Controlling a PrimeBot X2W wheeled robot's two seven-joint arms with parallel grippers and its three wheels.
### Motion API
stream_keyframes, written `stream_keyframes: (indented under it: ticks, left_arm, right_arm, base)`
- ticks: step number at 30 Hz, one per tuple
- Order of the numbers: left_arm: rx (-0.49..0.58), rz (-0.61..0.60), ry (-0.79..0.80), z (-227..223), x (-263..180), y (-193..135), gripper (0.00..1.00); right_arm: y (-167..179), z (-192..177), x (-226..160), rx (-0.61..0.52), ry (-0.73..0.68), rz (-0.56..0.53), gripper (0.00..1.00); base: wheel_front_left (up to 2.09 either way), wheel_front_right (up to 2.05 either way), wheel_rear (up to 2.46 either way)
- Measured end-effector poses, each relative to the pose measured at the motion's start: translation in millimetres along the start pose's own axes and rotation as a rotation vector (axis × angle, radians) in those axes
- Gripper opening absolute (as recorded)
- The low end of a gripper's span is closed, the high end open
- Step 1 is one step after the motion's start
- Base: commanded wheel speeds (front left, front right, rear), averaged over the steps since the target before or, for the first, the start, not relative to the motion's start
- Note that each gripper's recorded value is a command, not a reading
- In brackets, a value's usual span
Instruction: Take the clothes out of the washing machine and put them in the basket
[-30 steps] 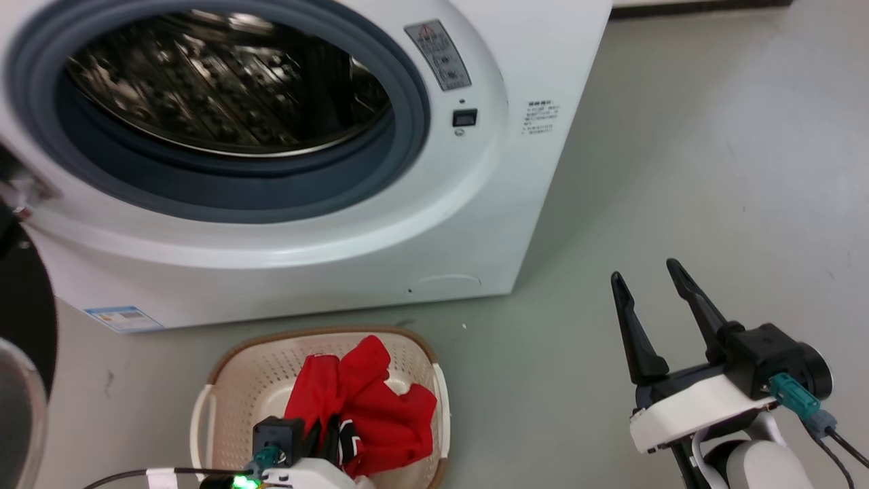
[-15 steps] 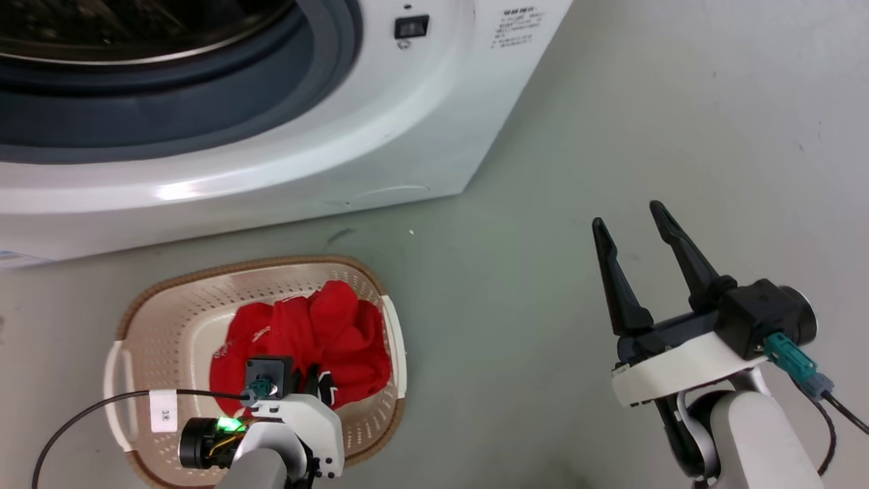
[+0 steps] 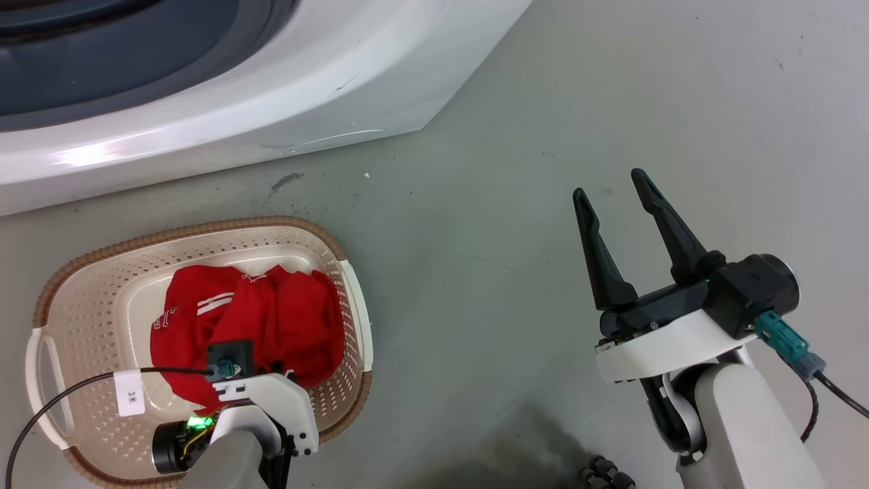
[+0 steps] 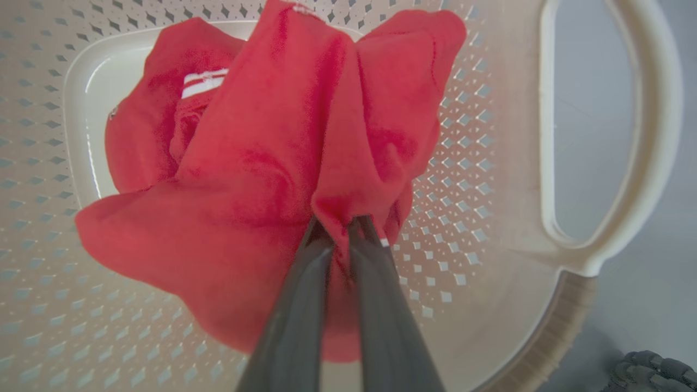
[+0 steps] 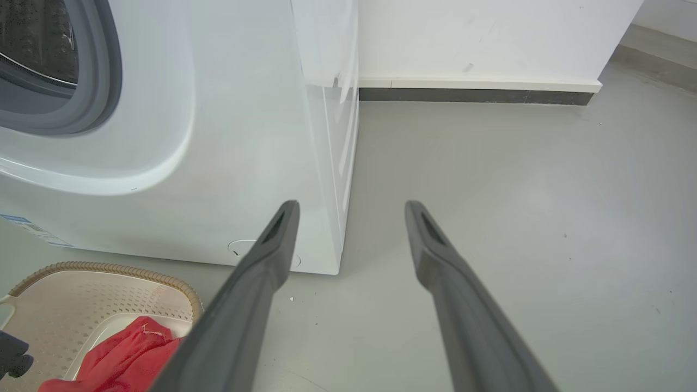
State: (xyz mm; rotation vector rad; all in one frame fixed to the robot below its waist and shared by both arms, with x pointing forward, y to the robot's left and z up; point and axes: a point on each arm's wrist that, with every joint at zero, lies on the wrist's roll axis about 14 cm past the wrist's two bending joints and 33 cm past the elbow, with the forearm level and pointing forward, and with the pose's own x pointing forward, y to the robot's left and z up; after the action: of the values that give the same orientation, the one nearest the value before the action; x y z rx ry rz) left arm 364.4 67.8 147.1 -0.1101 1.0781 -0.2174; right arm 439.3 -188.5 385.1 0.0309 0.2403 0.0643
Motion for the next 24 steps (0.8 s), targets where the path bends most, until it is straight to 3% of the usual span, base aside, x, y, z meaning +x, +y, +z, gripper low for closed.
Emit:
stream_keyframes:
  ticks: [3,4,5,6,12,24]
  left_arm:
    - [-0.022,-0.011,0.053,-15.6,-4.0,-1.8,0.00]
    - [-0.027,-0.013,0.056,-16.4,-5.6,-3.2,0.21]
    - [-0.029,-0.015,0.055,-16.3,-7.5,-4.0,0.57]
    - [-0.034,-0.012,0.053,-16.1,-9.8,-3.7,1.00]
    - [-0.028,-0.014,-0.013,0.9,-30.2,-4.4,1.00]
    - [0.010,-0.032,-0.457,108.4,-114.4,-10.4,1.00]
  right_arm:
    - [2.1,-0.1,0.9,0.005,-0.004,0.007,1.00]
    - [2.0,0.2,0.5,0.005,-0.005,0.006,1.00]
    - [1.6,1.0,0.1,0.004,-0.008,0.005,1.00]
    - [1.6,2.5,-0.3,0.004,-0.011,0.005,1.00]
    - [3.7,24.1,-7.2,-0.011,-0.064,0.008,1.00]
    - [9.5,69.7,-56.2,-0.028,-0.148,-0.003,1.00]
  base:
    - [0.00,0.00,0.00]
    - [0.00,0.00,0.00]
    - [0.00,0.00,0.00]
    - [0.00,0.00,0.00]
    - [0.00,0.00,0.00]
    - [0.00,0.00,0.00]
